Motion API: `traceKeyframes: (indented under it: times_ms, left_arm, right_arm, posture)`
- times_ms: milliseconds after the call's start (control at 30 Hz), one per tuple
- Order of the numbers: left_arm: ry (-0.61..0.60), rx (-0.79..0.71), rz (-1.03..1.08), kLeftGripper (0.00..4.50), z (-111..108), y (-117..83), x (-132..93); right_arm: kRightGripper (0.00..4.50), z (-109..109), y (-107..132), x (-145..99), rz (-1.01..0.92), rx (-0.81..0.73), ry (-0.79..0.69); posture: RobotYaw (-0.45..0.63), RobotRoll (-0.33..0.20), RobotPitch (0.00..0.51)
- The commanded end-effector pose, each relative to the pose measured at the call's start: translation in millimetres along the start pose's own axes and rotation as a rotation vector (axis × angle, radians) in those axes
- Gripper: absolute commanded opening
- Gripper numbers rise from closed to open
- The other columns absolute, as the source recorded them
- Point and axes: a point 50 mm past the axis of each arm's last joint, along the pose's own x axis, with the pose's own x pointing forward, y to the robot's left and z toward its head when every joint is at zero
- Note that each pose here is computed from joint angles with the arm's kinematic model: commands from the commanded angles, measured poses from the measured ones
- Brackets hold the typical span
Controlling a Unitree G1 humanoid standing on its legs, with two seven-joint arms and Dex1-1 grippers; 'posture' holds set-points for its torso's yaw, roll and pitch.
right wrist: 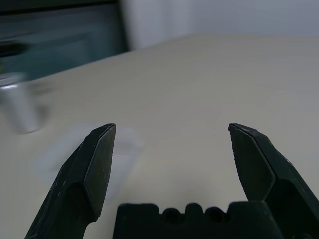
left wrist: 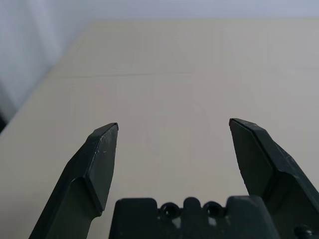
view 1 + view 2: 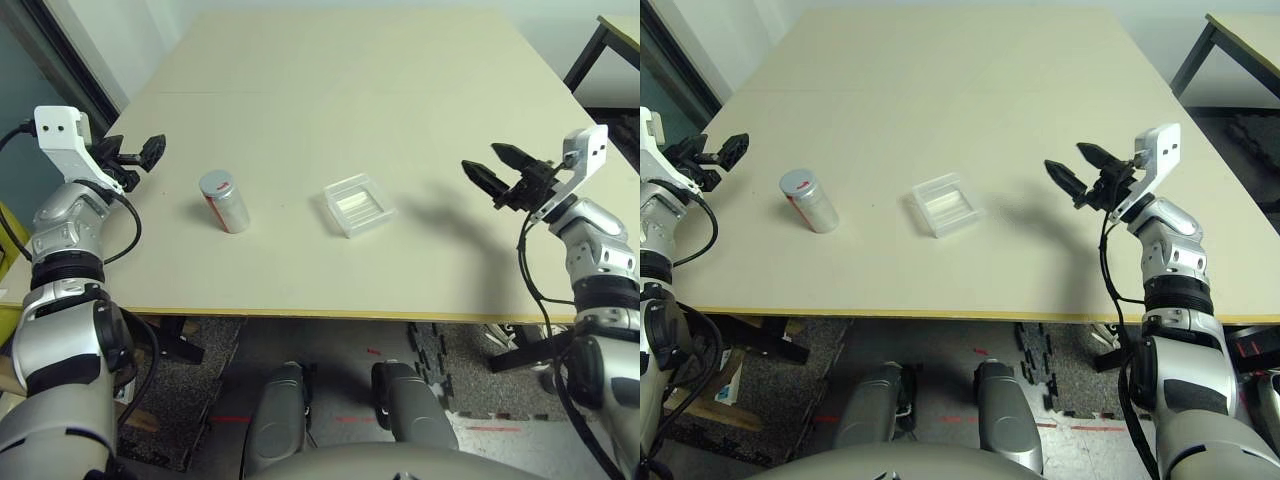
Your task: Pour the medicine from the bottle into the box.
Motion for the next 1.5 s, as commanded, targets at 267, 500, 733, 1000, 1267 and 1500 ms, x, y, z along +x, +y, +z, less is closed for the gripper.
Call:
traceKeyframes:
  times_ms: [267, 500, 733, 1000, 1267, 1500]
  left_arm:
    - [-0.052, -0.039, -0.187, 4.46, 12.8, -14.8, -12.6]
    - [-0.114, -0.061, -0.273, 4.46, 30.0, -29.6, -40.1]
    - [-0.116, -0.12, -0.321, 4.46, 14.8, -45.2, -66.9]
    - [-0.032, -0.154, -0.334, 4.46, -24.4, -58.4, -85.2]
    - [0.034, -0.089, -0.329, 4.46, -58.0, -64.6, -86.0]
    - [0.034, -0.03, -0.273, 4.46, -78.3, -70.4, -79.1]
  right_arm:
    - [4.5, -7.0, 37.0, 9.3, 0.362, -0.062, 0.139]
    - [4.5, -11.7, 36.4, 10.3, 0.35, -0.066, 0.144]
    - [4.5, -13.0, 36.8, 17.7, 0.369, -0.066, 0.14]
    - [4.5, -10.2, 32.5, 24.5, 0.385, -0.081, 0.144]
    - [4.5, -8.0, 30.9, 25.8, 0.391, -0.098, 0.148]
    - [4.5, -8.0, 32.0, 24.1, 0.383, -0.103, 0.146]
  posture:
    - [-0.09, 0.0, 0.102]
    - [-0.07, 0.0, 0.112]
    - [-0.03, 0.0, 0.125]
    - [-0.02, 0.0, 0.127]
    - [-0.05, 0.0, 0.121]
    - [-0.06, 0.0, 0.117]
